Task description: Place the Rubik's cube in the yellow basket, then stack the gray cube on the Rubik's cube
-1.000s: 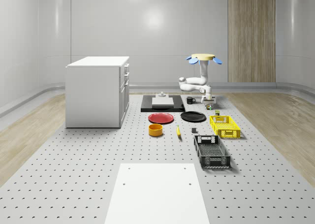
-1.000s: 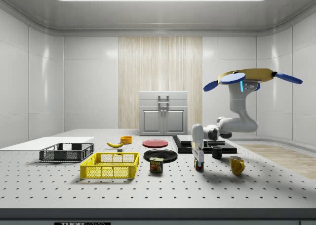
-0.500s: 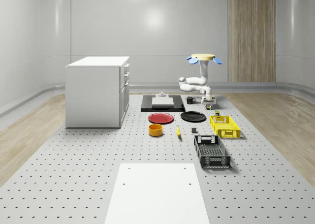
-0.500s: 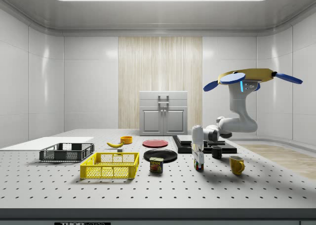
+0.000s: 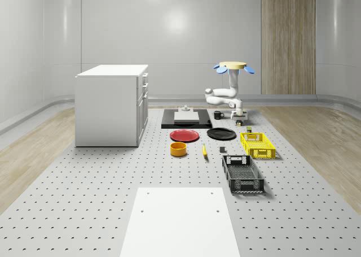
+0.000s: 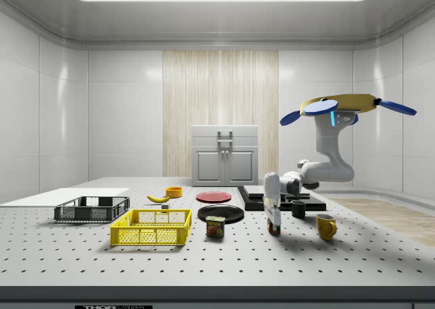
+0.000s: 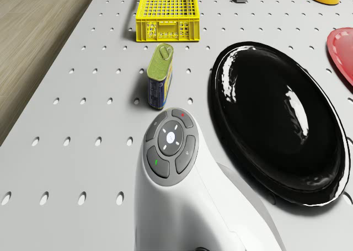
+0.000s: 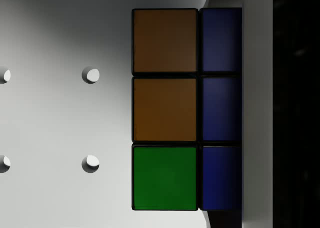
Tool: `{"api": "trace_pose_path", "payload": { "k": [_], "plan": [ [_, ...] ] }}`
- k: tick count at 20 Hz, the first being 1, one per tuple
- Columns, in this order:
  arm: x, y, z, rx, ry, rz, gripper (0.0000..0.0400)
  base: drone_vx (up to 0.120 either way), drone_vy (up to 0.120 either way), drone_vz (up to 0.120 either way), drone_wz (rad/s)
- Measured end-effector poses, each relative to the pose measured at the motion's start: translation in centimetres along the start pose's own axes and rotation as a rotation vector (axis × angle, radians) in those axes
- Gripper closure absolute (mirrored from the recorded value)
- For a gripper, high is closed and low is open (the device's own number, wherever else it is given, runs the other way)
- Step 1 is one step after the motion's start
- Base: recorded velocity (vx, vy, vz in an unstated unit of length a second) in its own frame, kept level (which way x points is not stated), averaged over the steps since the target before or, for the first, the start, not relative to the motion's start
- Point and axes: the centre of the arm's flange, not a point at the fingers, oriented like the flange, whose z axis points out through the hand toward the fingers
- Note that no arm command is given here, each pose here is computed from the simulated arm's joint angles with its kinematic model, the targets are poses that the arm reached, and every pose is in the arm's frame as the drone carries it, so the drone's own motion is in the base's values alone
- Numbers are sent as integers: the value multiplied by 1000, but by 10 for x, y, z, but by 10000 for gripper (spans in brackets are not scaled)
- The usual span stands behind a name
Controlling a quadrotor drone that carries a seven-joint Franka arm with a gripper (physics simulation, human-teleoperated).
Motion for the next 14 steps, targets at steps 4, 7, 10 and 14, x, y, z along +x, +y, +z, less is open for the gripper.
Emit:
{"api": "trace_pose_path", "payload": {
  "k": [4,7,10,14],
  "plan": [
    [0,0,-11,0,0,0,74,0,0,80,0],
    [0,0,-19,0,0,0,75,27,0,120,0],
    [0,0,-24,0,0,0,75,13,0,120,0],
    [0,0,-27,0,0,0,75,120,0,120,0]
  ]
}}
